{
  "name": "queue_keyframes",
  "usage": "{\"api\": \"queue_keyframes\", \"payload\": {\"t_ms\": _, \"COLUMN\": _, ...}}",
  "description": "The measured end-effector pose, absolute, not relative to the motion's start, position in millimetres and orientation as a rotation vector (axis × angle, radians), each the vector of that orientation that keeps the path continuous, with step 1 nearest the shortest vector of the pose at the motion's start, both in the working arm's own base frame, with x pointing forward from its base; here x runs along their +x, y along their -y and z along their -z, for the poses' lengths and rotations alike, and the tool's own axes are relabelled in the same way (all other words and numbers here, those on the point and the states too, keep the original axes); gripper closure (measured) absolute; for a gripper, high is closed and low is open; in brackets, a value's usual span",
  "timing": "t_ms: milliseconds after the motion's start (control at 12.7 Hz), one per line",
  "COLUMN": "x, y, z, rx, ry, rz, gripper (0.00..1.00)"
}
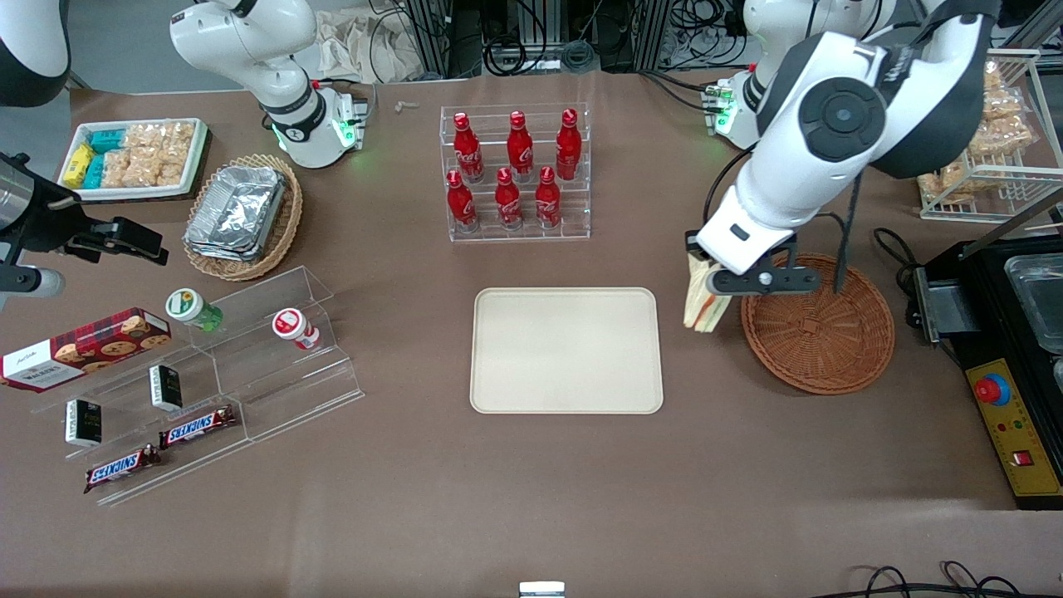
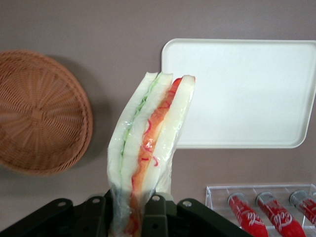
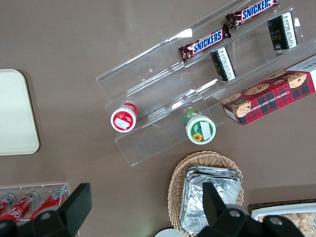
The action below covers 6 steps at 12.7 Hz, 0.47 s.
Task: Place sandwich from basket to tray
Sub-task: 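Carry the sandwich over the cream tray with the left gripper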
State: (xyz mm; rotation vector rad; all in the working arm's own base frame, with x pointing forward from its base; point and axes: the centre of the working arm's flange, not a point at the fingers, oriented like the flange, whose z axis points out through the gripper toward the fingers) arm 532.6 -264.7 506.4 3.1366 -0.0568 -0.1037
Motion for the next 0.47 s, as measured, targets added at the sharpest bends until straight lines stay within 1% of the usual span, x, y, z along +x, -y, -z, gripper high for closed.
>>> {"api": "queue_keyframes", "payload": {"t_ms": 158, "x": 533, "y": 285, "z": -472, "rx": 3.155, "ry": 0.2, "rz": 0.03, "gripper": 0.8}}
{"api": "queue_keyframes", "payload": {"t_ms": 237, "x": 532, "y": 294, "z": -452, "rx": 3.152, "ry": 0.237, "rz": 0.019, "gripper": 0.8}}
{"api": "queue_keyframes", "payload": {"t_ms": 316, "x": 531, "y": 299, "z": -433, "rx": 3.149, "ry": 0.255, "rz": 0.038, "gripper": 0.8}}
{"api": "queue_keyframes", "payload": {"t_ms": 474, "x": 534, "y": 304, "z": -397, "rx": 3.148, "ry": 0.233, "rz": 0.113, "gripper": 0.8}}
